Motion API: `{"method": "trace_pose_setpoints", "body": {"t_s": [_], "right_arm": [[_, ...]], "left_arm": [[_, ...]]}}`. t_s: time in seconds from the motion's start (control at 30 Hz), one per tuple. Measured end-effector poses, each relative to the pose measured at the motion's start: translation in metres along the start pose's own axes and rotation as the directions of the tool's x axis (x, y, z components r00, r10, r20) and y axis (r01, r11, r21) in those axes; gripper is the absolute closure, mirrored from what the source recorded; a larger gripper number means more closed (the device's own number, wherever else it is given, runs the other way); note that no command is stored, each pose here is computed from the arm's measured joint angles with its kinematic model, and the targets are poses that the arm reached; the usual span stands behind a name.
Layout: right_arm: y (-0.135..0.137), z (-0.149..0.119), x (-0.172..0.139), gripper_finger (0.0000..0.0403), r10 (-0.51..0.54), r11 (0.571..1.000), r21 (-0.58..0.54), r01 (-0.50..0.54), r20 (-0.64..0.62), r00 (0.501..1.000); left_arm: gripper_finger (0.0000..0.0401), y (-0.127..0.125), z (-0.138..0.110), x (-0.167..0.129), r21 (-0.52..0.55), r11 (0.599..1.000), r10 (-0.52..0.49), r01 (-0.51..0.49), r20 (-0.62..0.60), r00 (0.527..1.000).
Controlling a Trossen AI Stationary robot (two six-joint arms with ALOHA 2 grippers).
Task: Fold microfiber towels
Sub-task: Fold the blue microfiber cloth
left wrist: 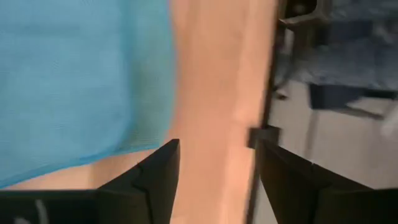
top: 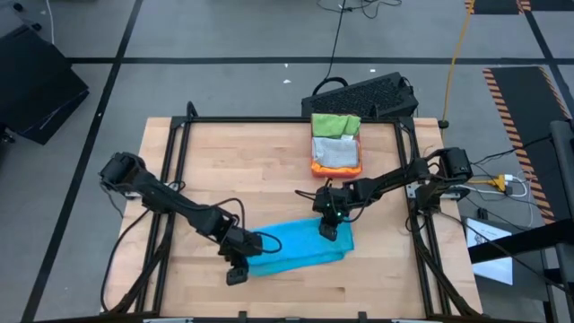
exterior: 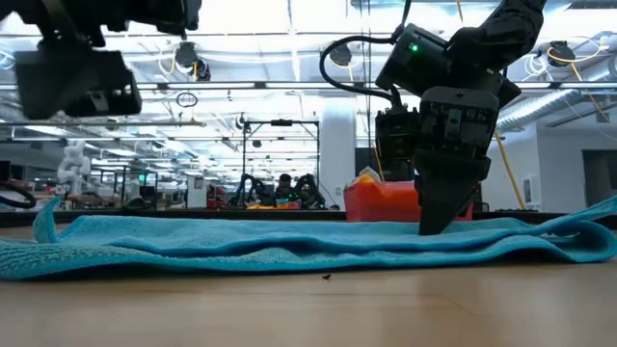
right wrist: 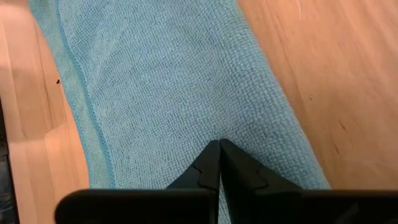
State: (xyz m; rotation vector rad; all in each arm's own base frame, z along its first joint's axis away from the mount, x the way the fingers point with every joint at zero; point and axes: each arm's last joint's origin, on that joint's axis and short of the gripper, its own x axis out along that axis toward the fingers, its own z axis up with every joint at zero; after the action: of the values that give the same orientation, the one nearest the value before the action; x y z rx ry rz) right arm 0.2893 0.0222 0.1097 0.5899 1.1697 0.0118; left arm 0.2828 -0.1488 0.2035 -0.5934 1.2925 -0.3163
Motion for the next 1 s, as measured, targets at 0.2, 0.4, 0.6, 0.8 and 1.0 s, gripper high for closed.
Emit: {"method": "trace_pose_setpoints", "body": {"t_s": [0.2,0.4,0.6,0.8,1.0], "right_arm": [[0.000,0.000,0.000,0.0397,-0.001,1.000,0.000,0.001,-0.001,1.000],[-0.001,-0.002,0.000,0.0397,-0.014,1.000,0.025,0.015,-0.023,1.000],[-0.002,-0.004,0.000,0.0397,-0.024,0.999,0.042,0.025,-0.038,0.999],[-0.002,-0.002,-0.008,0.0397,-0.039,0.997,0.064,0.039,-0.008,0.999],[-0.010,0.003,-0.016,0.0397,-0.086,0.994,0.067,0.083,0.039,0.996]], "left_arm": [[0.0216,0.008,0.006,-0.017,-0.093,0.975,0.216,-0.201,0.211,0.953],[0.0232,0.033,0.023,-0.008,-0.190,0.930,0.354,-0.314,0.245,0.902],[0.0249,0.054,0.033,0.011,-0.127,0.932,0.357,-0.339,0.172,0.918],[0.0279,0.079,0.033,0.018,-0.132,0.853,0.518,-0.505,0.098,0.850],[0.0303,0.099,0.042,0.017,-0.047,0.838,0.546,-0.544,0.082,0.834]]}}
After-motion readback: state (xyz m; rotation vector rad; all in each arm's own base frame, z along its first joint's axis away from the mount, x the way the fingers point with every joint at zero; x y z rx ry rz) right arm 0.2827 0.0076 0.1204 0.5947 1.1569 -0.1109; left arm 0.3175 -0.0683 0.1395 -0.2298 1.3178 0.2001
